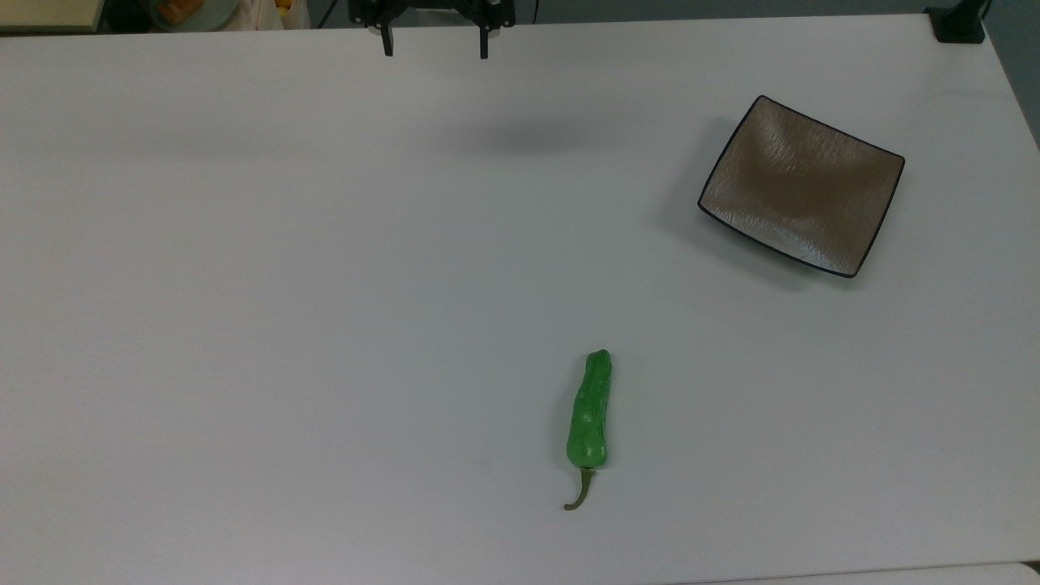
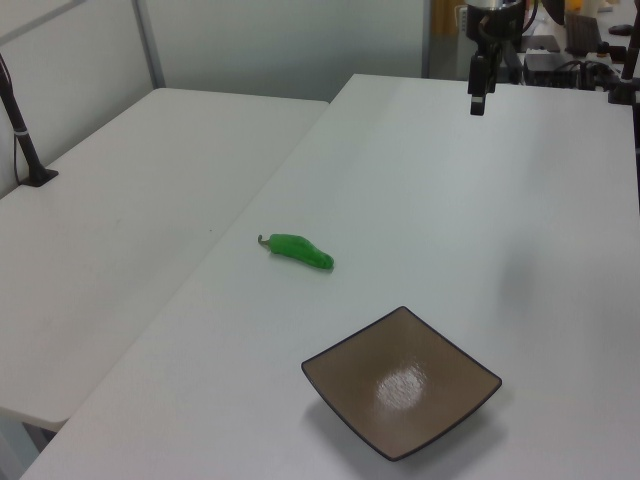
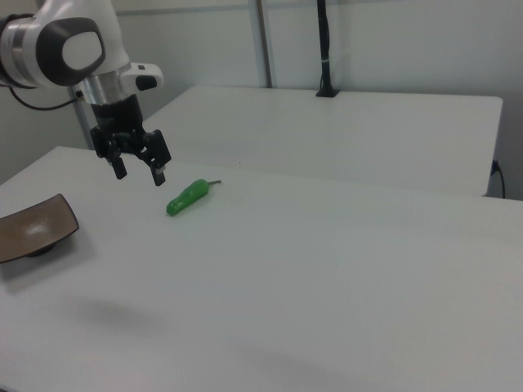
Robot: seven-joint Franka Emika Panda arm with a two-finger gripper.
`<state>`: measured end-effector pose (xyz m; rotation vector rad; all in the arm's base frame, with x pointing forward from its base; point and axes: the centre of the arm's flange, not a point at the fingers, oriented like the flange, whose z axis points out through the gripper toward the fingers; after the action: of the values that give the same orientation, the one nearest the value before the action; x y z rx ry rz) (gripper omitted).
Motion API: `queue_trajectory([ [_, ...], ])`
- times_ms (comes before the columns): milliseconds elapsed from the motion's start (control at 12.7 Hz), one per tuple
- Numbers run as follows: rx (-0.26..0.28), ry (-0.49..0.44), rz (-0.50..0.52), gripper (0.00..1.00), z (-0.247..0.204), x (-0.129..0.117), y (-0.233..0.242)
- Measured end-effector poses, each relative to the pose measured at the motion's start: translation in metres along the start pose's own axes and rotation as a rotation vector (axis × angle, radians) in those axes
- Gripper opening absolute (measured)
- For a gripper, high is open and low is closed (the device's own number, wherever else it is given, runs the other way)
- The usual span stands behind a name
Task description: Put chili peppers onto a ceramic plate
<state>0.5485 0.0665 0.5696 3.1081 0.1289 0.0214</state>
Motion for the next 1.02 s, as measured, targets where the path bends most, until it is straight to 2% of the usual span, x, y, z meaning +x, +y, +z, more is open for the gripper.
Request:
queue_trajectory([
  [709,0.001,0.001,-0.002,1.00,0.005,0.004,-0.003],
  [1024,0.011,0.106,0.061,1.00,0.001,0.019,-0.005],
])
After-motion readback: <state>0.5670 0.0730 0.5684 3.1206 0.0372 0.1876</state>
